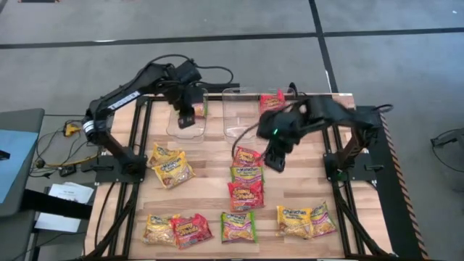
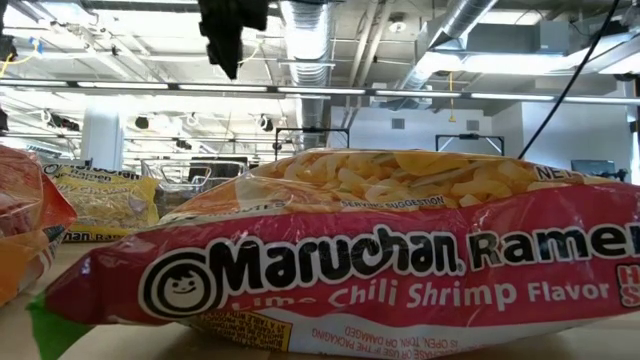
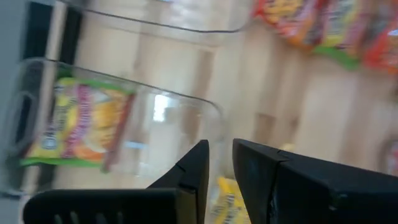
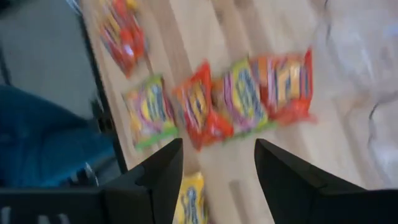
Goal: Sort Maruchan noodles
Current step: Put the yellow noodle pack into the middle transparent bin
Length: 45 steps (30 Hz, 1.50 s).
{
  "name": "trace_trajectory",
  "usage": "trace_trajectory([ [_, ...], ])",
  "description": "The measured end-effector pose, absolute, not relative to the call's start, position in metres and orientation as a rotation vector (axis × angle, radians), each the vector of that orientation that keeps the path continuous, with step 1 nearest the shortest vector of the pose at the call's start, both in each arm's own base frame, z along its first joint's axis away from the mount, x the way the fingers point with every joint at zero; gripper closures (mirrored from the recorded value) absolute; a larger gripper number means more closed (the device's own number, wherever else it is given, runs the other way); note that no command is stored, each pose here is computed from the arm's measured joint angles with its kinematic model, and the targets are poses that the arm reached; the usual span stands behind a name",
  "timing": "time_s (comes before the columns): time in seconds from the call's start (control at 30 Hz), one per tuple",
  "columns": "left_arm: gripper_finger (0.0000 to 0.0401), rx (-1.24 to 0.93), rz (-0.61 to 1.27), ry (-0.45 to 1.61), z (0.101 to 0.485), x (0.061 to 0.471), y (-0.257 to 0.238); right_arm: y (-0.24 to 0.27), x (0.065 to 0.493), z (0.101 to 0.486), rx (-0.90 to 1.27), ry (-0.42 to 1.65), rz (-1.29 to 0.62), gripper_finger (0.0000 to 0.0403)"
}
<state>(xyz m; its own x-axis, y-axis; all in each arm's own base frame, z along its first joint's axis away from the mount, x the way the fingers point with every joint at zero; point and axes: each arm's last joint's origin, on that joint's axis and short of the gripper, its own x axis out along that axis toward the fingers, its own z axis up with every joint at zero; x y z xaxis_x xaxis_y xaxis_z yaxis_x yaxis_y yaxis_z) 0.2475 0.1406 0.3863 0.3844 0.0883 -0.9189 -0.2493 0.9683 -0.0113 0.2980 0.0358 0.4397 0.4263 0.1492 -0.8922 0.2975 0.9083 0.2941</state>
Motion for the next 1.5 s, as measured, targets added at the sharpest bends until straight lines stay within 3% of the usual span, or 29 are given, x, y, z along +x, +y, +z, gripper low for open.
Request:
trace_trajectory([
  [0.3, 0.0340, -0.197, 0.222, 0.971, 0.407, 0.205, 0.106, 0.078, 0.301, 0.379, 0.422, 1.438, 0.007, 0.0179],
  [0.7, 0.0340, -0.264, 0.265, 0.850, 0.419, 0.169, 0.078, 0.096, 0.289, 0.301, 0.422, 1.779, 0.112, 0.0179],
  [1.2, 0.0340, -0.330, 0.250, 0.830, 0.423, 0.166, 0.064, 0.116, 0.275, 0.222, 0.363, 1.839, 0.302, 0.0179],
  [1.5, 0.0340, -0.321, 0.227, 0.840, 0.422, 0.167, 0.060, 0.118, 0.271, 0.188, 0.479, 1.808, 0.381, 0.0179],
])
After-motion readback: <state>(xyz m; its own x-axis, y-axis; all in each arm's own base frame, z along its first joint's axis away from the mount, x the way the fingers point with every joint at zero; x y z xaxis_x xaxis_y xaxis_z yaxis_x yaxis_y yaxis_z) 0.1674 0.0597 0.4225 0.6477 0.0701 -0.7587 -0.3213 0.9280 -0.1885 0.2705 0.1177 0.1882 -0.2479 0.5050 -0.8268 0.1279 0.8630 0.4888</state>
